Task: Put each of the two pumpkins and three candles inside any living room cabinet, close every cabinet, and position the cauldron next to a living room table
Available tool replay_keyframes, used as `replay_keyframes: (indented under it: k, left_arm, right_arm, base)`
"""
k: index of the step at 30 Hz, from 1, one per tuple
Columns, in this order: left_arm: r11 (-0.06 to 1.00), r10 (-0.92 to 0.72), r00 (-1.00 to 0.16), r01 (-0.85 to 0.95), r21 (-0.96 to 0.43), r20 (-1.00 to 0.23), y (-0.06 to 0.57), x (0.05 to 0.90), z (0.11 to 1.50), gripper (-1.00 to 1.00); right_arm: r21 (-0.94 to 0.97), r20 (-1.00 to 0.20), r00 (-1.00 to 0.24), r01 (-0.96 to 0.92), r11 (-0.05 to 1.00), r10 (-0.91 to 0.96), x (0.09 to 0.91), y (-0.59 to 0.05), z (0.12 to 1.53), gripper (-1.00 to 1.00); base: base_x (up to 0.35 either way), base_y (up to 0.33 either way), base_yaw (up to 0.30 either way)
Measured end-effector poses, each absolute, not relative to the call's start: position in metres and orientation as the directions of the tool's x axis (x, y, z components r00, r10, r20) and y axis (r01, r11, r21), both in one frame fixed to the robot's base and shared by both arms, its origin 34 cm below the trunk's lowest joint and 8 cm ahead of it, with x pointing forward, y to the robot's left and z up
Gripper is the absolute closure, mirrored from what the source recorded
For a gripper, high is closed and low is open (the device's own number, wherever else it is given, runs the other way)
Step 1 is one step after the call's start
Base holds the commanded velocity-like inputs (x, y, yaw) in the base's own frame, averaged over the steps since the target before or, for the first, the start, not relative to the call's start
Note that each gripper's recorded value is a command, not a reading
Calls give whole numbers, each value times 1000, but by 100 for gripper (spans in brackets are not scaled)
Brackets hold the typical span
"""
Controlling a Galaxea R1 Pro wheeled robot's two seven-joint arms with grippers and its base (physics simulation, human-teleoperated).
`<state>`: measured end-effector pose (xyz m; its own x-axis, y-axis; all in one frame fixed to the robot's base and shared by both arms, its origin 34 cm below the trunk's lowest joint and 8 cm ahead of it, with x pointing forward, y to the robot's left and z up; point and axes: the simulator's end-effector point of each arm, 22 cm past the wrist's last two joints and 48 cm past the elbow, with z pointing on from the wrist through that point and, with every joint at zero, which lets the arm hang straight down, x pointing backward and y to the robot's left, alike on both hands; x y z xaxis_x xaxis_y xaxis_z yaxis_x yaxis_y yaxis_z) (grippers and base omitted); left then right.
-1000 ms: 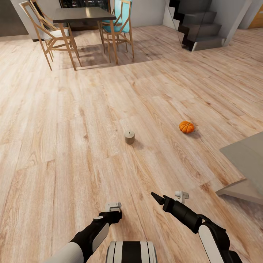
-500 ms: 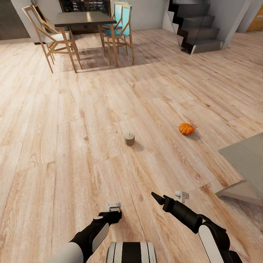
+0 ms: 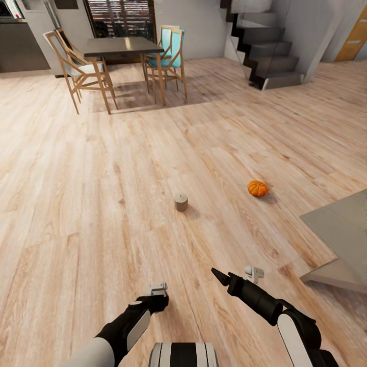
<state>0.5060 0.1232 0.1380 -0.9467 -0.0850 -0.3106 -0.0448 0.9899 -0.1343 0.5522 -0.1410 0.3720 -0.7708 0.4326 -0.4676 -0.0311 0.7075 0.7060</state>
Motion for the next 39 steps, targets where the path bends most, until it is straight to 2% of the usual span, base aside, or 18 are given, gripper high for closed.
replay_keyframes:
  k: [12, 17, 21, 25, 30, 39]
  left_arm:
    - [982, -120, -973, -87, -168, -195, 121, 496, 154, 100]
    - [981, -113, -973, -77, -176, -199, 127, 514, 171, 100]
    - [983, -105, -972, -69, -168, -211, 150, 548, 195, 100]
    - [958, -229, -952, -184, -220, -202, 198, 599, 238, 100]
    - [955, -247, -936, -193, -223, -251, 246, 649, 299, 100]
    - [954, -250, -926, -185, -234, -284, 270, 678, 371, 100]
  right_arm:
    - [703, -504, -748, -64, 708, 432, 558, -141, 396, -100]
    - [701, -520, -737, -78, 709, 432, 560, -142, 406, -100]
    - [699, -532, -728, -89, 710, 432, 561, -142, 414, -100]
    - [696, -543, -721, -99, 711, 431, 563, -142, 421, -100]
    - [694, -557, -710, -112, 711, 431, 564, -142, 431, -100]
    - [656, -577, -697, -86, 750, 425, 566, -147, 436, -100]
  base:
    - [0, 0, 0]
    - [0, 0, 0]
    - [-84, 0, 0]
    - [-255, 0, 0]
    - [-289, 0, 0]
    - [-67, 0, 0]
